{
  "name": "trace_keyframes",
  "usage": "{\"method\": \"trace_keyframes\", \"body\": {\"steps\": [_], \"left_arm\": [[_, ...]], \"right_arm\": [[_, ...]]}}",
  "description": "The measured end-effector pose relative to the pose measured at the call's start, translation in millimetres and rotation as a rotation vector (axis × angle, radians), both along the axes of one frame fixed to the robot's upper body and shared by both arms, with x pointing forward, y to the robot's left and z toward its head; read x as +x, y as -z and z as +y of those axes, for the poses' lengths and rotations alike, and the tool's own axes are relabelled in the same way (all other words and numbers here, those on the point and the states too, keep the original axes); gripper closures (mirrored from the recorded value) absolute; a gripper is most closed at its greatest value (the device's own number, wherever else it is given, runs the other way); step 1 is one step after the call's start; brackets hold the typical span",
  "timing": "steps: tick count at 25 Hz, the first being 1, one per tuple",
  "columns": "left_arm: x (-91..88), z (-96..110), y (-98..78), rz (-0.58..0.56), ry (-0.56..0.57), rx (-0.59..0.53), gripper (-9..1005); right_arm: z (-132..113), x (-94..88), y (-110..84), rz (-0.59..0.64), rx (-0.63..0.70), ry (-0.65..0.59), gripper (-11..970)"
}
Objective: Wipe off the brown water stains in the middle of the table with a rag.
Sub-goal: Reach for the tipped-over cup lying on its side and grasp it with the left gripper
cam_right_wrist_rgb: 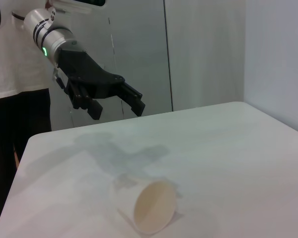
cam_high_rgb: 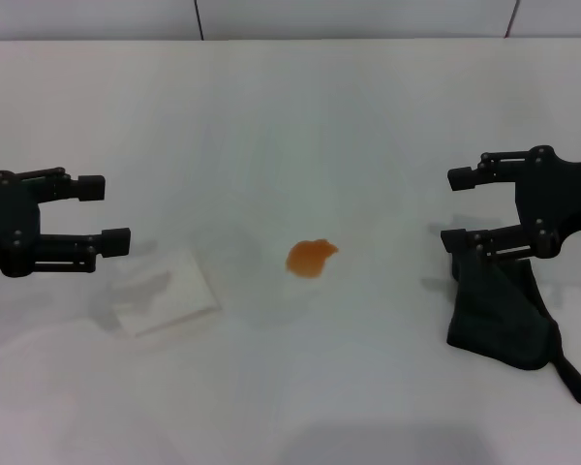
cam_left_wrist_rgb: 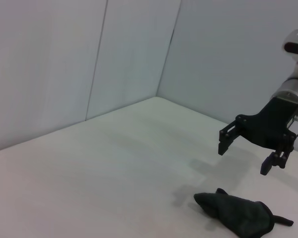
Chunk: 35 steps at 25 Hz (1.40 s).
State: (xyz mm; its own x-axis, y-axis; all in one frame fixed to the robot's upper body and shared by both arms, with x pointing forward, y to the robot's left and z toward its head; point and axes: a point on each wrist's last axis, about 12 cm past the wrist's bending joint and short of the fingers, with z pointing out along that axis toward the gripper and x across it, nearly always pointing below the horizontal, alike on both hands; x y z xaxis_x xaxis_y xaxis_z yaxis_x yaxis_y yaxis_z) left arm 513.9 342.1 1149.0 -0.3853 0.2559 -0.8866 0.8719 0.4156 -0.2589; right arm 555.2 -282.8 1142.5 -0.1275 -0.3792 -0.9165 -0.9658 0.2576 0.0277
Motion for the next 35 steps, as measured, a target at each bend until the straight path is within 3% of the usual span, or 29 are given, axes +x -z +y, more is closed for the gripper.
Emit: {"method": "trace_keyframes", "body": {"steps": [26, 31, 35], "left_arm": [[3.5, 1, -2.5, 0.054, -0.005, 0.014, 130], [22.3, 4, -17.0, 0.166, -0.007, 0.152, 136], [38.0, -6, -31.4, 0.217, 0.035, 0.278, 140]], "right_arm": [[0, -0.4, 1.1, -0.004, 0.000, -0.003, 176], [0, -0.3, 1.4, -0.010, -0.002, -0.004, 176], [0, -0.3, 1.4, -0.020, -0.004, -0.007, 177]]}}
